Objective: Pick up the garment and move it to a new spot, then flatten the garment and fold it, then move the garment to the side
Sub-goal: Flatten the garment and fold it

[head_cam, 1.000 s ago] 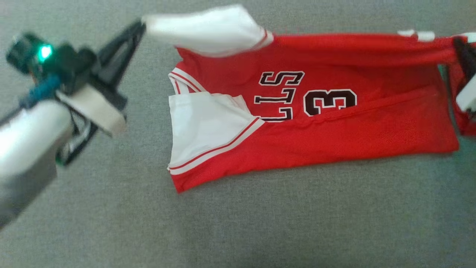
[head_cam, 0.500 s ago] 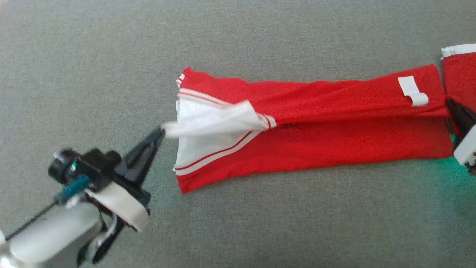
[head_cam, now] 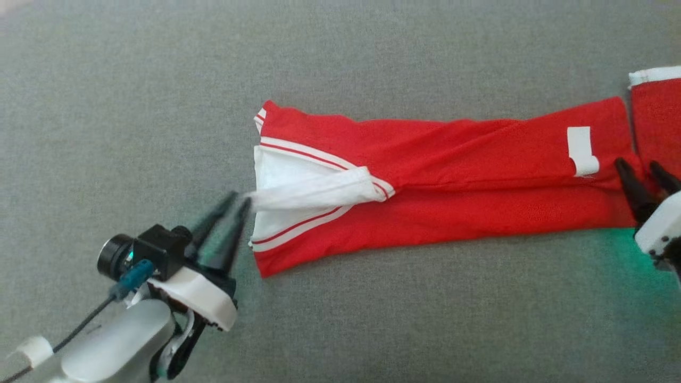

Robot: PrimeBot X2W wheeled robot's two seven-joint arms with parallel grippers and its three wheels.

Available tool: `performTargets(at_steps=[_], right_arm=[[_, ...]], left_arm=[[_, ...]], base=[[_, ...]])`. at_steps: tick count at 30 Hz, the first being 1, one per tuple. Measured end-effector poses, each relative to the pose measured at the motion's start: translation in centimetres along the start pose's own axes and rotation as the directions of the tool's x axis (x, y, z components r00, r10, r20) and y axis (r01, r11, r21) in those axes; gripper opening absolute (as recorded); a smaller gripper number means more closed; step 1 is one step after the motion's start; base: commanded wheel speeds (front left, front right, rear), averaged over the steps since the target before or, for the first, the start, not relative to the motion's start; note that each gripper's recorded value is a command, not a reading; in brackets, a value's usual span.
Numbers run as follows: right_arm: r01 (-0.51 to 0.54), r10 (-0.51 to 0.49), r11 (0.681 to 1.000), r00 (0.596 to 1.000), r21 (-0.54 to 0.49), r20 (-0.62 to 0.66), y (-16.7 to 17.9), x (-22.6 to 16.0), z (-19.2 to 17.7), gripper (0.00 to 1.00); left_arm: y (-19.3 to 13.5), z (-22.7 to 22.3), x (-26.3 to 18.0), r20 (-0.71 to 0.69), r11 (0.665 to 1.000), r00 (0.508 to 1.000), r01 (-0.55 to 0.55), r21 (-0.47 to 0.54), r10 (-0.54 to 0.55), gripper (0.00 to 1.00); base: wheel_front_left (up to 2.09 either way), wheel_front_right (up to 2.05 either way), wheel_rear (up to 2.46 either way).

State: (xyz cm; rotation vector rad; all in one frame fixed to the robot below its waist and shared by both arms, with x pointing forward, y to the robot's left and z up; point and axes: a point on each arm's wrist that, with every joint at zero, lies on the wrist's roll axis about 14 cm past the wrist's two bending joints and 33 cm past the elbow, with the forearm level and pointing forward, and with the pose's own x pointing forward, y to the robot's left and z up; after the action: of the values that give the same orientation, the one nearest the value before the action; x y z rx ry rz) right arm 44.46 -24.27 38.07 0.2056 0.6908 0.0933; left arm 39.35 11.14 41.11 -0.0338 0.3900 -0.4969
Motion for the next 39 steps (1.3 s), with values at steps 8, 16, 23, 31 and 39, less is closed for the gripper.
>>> performTargets(at_steps=[8, 16, 23, 31, 39], right_arm=[[-0.002, -0.007, 0.998, 0.99, 0.061, 0.141, 1.3, -2.9, 0.1, 1.0], [0.051, -0.08, 0.99, 0.971, 0.134, 0.225, 1.7, -4.8, -0.5, 1.0], [0.052, -0.088, 0.981, 0.978, 0.185, 0.188, 2.6, -3.9, -1.3, 1.0], [0.13, -0.154, 0.963, 0.984, 0.236, 0.087, 0.9, -1.5, -2.1, 1.0], [0.162, -0.162, 0.954, 0.987, 0.252, -0.022, 0.9, 0.7, -3.1, 1.0]], left_arm=[[0.0, 2.9, -0.9, 0.16, 0.984, 0.971, -0.176, -0.028, 0.179, 1.0], [-2.0, 3.5, -4.2, 0.265, 0.952, 0.915, -0.305, -0.036, 0.304, 1.0], [-3.8, 4.6, -7.0, 0.349, 0.935, 0.873, -0.354, -0.027, 0.341, 1.0], [-4.4, 4.6, -8.9, 0.379, 0.915, 0.843, -0.404, -0.019, 0.381, 1.0], [-3.8, 4.6, -9.0, 0.378, 0.9, 0.833, -0.436, -0.003, 0.405, 1.0]], base=[[0.0, 0.0, 0.0], [0.0, 0.0, 0.0], [0.0, 0.0, 0.0], [0.0, 0.0, 0.0], [0.0, 0.0, 0.0]])
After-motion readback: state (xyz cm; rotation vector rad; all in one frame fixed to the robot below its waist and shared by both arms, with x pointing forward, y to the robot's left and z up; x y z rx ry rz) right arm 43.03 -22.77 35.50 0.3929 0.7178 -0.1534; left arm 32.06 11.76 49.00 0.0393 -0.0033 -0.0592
